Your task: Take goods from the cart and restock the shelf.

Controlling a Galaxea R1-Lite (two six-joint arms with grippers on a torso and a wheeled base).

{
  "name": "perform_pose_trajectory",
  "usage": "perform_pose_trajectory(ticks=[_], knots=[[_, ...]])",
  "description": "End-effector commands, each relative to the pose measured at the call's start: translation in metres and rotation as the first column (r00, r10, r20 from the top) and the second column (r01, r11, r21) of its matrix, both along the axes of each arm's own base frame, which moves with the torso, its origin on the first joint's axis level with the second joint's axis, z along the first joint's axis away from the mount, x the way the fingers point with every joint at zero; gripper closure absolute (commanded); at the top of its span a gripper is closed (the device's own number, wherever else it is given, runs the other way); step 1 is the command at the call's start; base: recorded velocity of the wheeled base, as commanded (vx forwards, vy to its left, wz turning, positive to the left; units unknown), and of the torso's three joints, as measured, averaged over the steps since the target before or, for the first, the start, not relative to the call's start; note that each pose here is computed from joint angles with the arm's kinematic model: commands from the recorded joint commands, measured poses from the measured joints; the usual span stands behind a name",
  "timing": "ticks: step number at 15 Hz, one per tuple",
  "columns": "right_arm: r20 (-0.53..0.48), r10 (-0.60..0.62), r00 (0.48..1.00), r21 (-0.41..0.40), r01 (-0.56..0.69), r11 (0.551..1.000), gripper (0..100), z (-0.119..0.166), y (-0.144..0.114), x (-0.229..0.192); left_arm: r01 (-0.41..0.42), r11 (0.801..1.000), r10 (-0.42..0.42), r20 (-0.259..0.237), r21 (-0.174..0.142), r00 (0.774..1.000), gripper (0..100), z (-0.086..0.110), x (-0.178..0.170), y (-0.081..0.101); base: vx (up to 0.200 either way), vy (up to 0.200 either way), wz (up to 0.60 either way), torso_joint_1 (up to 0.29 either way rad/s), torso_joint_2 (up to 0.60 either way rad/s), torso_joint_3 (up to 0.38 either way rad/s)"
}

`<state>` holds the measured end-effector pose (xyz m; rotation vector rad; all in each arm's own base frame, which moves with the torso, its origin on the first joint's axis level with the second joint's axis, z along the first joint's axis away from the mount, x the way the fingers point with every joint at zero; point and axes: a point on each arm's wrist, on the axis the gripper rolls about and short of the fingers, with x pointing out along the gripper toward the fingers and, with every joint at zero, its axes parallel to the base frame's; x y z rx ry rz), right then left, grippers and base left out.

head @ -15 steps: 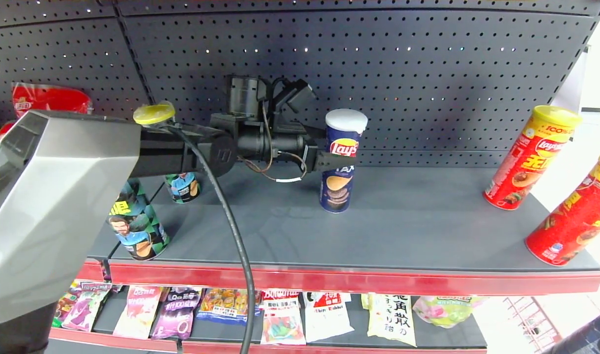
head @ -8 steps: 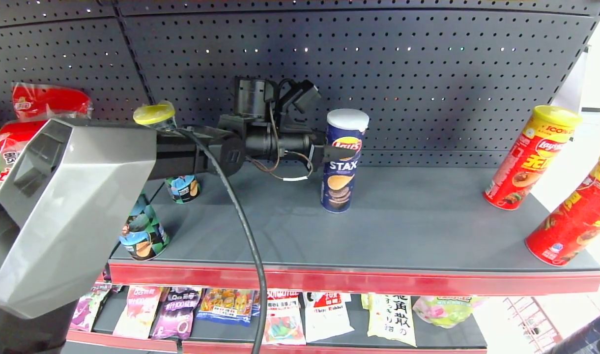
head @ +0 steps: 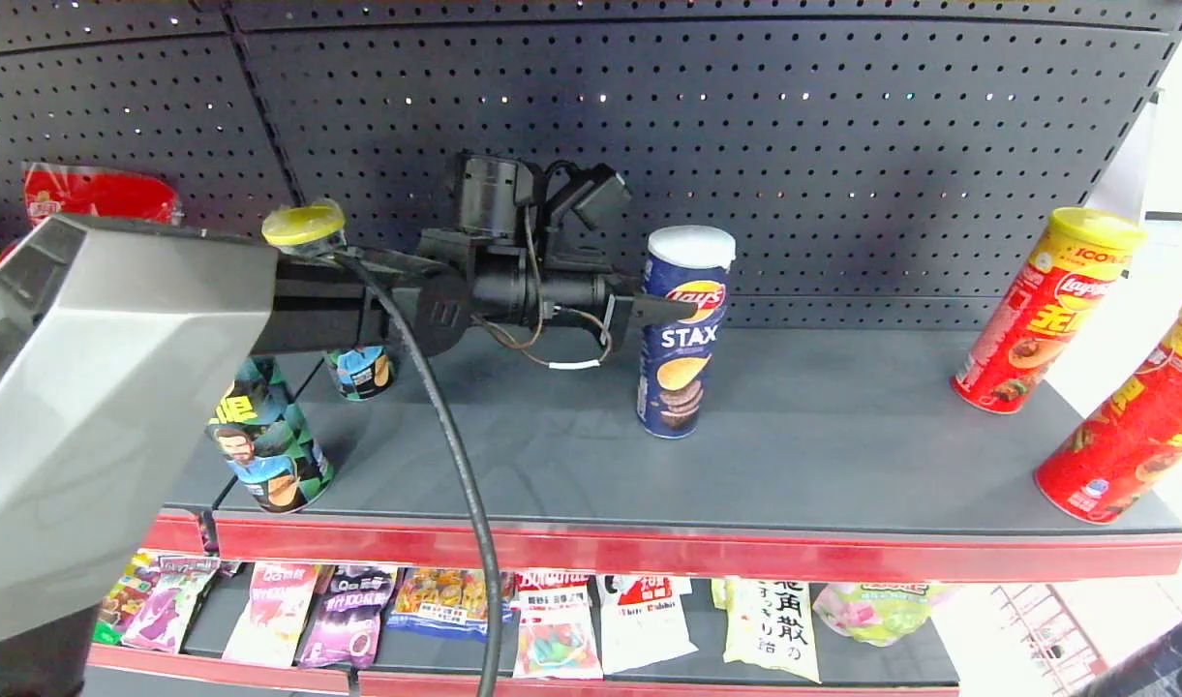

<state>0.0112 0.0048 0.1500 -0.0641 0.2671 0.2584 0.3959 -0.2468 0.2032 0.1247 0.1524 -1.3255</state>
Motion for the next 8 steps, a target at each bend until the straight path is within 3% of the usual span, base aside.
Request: perform_pose_trajectory(ticks=[1, 5, 8], knots=[[0.003, 0.001, 1.0, 0.0, -0.001, 1.0, 100, 0.0, 0.0, 0.0, 0.034, 0.999, -0.034, -0.011, 0.004, 0.999, 100, 0.018, -0.032, 0.018, 0.0, 0.0, 0.0, 0.0, 0.0, 0.0], [0.007, 0.003, 1.0, 0.0, -0.003, 1.0, 100, 0.001, 0.0, 0.0, 0.107, 0.994, -0.107, -0.007, 0.031, 0.994, 100, 0.01, -0.052, 0.028, 0.0, 0.0, 0.0, 0.0, 0.0, 0.0], [0.009, 0.003, 1.0, 0.0, -0.003, 1.0, 100, 0.001, 0.0, -0.001, 0.137, 0.99, -0.137, -0.009, 0.03, 0.991, 100, 0.008, -0.055, 0.029, 0.0, 0.0, 0.0, 0.0, 0.0, 0.0]])
